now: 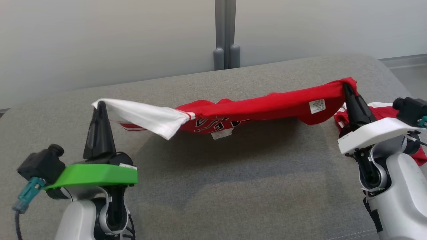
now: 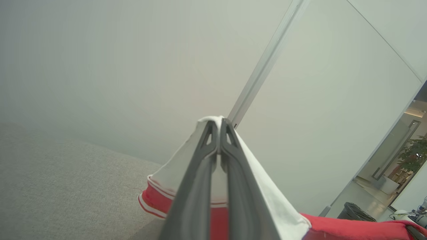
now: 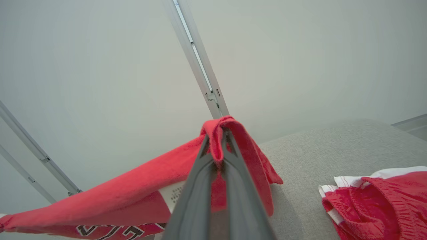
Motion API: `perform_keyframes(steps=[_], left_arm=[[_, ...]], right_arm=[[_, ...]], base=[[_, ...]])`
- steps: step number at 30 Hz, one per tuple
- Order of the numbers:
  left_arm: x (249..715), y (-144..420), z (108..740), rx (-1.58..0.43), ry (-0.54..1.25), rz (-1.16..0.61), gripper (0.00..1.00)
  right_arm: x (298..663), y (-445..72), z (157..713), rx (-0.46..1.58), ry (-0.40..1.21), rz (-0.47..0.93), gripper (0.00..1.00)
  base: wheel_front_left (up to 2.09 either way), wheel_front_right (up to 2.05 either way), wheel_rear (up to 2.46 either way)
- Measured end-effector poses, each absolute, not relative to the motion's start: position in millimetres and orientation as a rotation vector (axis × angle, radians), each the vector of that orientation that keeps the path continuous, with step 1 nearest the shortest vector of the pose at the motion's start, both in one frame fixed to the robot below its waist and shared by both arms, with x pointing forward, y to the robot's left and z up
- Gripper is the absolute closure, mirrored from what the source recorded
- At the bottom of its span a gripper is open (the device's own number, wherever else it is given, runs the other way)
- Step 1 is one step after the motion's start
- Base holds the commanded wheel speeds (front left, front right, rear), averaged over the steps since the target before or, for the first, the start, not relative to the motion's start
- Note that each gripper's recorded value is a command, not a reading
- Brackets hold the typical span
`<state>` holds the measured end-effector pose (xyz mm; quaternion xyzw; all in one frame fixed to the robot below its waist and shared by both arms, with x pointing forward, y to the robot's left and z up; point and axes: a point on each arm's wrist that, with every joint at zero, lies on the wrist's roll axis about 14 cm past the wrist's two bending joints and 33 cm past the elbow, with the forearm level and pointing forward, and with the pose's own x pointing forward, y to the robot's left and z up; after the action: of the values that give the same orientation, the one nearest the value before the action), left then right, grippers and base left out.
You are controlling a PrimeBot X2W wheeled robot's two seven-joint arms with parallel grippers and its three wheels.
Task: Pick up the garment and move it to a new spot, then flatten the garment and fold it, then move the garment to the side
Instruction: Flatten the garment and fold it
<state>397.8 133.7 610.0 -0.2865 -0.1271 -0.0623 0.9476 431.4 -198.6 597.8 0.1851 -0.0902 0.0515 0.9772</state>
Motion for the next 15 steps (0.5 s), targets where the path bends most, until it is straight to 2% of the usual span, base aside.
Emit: perform_keyframes(steps=[9,15], left_arm=[[377,125,718,-0.563,-0.539,-0.283,1.0],[348,118,783,-0.469,-0.706,-0.384,1.0]], right_arm=[[389,-213,680,0.383,-0.4,0.142,1.0],[361,-212,732,0.375,-0.537,0.18,1.0]], base=[[0.0,0.0,0.0],[0.0,0.0,0.0]])
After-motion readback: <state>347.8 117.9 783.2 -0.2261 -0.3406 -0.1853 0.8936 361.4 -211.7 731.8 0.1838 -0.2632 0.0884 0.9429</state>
